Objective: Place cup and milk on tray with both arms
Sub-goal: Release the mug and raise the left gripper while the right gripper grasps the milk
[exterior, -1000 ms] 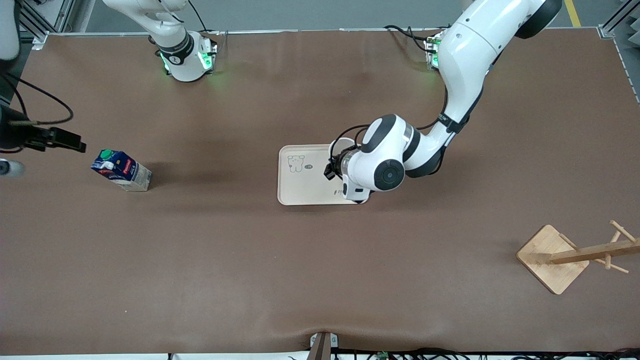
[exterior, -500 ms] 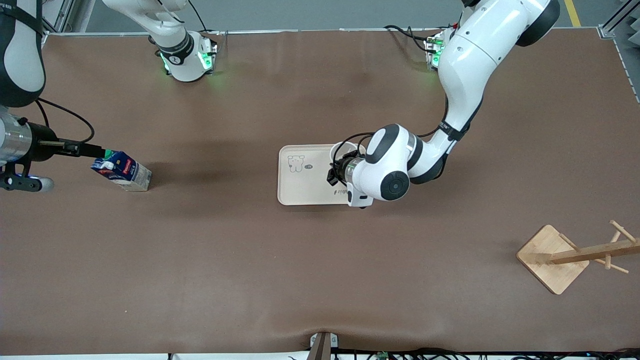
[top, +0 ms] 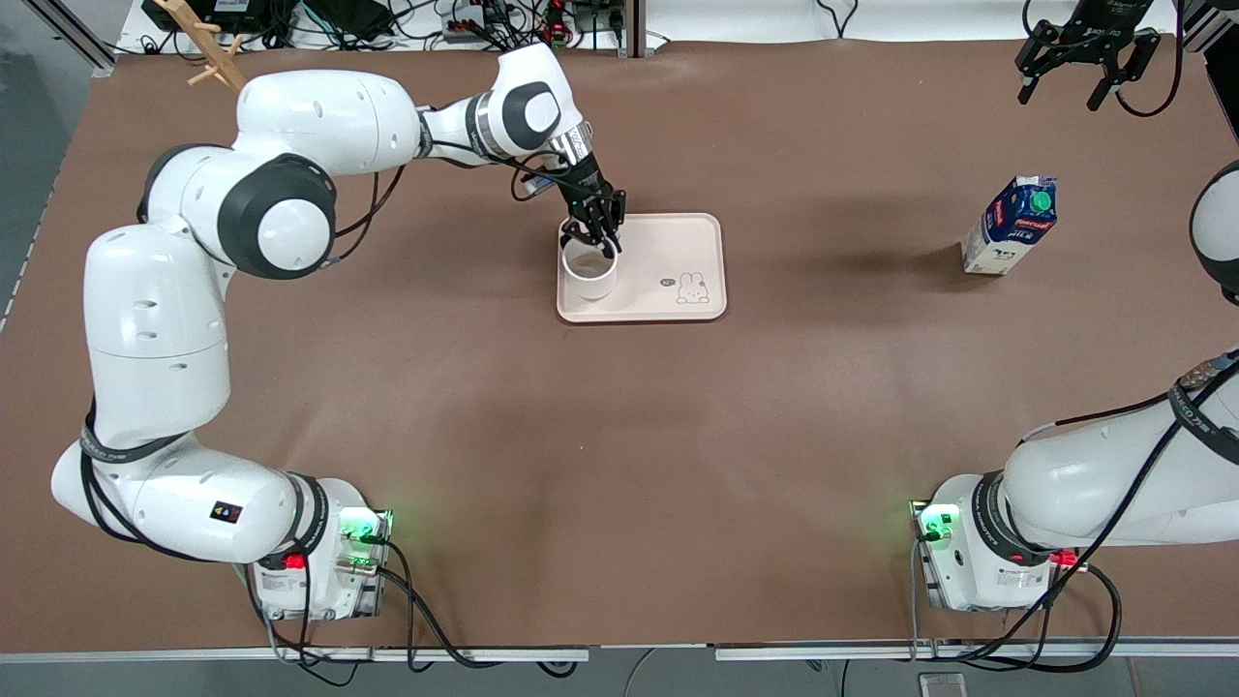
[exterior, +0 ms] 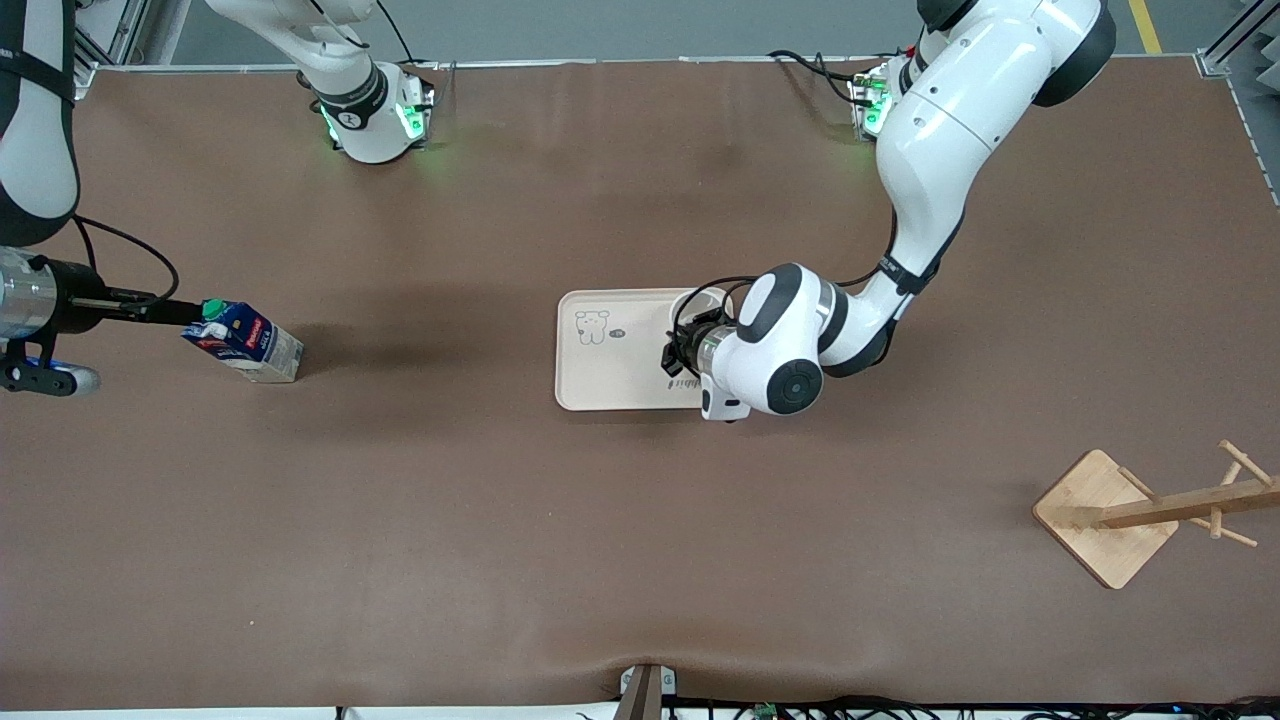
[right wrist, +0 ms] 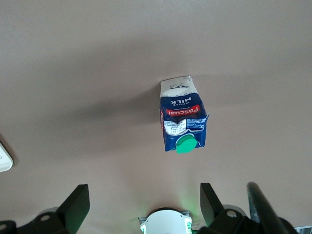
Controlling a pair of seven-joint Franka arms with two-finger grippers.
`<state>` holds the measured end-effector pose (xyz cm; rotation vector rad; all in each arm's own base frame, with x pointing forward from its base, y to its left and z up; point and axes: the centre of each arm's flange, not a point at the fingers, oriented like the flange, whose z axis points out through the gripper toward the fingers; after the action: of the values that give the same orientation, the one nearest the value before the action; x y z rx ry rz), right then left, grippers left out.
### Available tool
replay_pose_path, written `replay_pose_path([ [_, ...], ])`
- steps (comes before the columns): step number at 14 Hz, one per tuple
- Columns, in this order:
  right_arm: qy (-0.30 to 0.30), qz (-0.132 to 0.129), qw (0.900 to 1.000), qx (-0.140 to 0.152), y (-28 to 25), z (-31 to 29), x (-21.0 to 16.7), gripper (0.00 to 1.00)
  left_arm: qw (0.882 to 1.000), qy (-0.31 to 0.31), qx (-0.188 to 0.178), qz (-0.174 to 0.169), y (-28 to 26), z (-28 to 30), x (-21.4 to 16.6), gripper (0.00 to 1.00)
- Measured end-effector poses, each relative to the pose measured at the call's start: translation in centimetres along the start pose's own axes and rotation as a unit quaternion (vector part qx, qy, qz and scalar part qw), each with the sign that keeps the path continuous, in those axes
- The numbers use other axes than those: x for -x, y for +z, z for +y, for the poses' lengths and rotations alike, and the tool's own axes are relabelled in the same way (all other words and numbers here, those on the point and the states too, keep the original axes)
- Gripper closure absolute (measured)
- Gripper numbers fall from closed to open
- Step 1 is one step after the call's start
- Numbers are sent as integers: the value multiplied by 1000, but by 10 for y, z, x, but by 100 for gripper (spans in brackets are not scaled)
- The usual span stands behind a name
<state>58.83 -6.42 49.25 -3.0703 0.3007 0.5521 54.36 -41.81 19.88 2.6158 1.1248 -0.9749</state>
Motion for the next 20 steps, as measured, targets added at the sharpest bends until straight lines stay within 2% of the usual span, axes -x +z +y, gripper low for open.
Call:
replay_pose_path([
  [4,10,-15,1000,-1,28,11,-18,0,1000,4,17,6,-26,4,2,31],
  [5,12,-17,1000,-1,43,12,-23,0,1000,8,18,17,-43,2,3,22],
  [7,13,-15,1000,-1,75,14,-28,0,997,27,20,68,-85,-4,6,2],
  [8,11,-12,1000,4,91,16,-28,0,994,33,27,99,-111,-9,6,0],
  [11,2,20,999,40,121,30,-19,0,978,50,48,194,-190,-29,-5,0],
  [13,0,22,999,46,127,35,-10,0,967,63,42,241,-216,-38,-17,0],
  [15,-2,23,999,45,134,37,-3,0,960,80,32,265,-229,-46,-33,0],
  [18,-6,66,997,40,161,38,-1,0,953,121,32,276,-261,-62,-60,0],
  [20,-4,80,996,37,174,42,4,16,946,145,39,288,-290,-75,-67,0],
])
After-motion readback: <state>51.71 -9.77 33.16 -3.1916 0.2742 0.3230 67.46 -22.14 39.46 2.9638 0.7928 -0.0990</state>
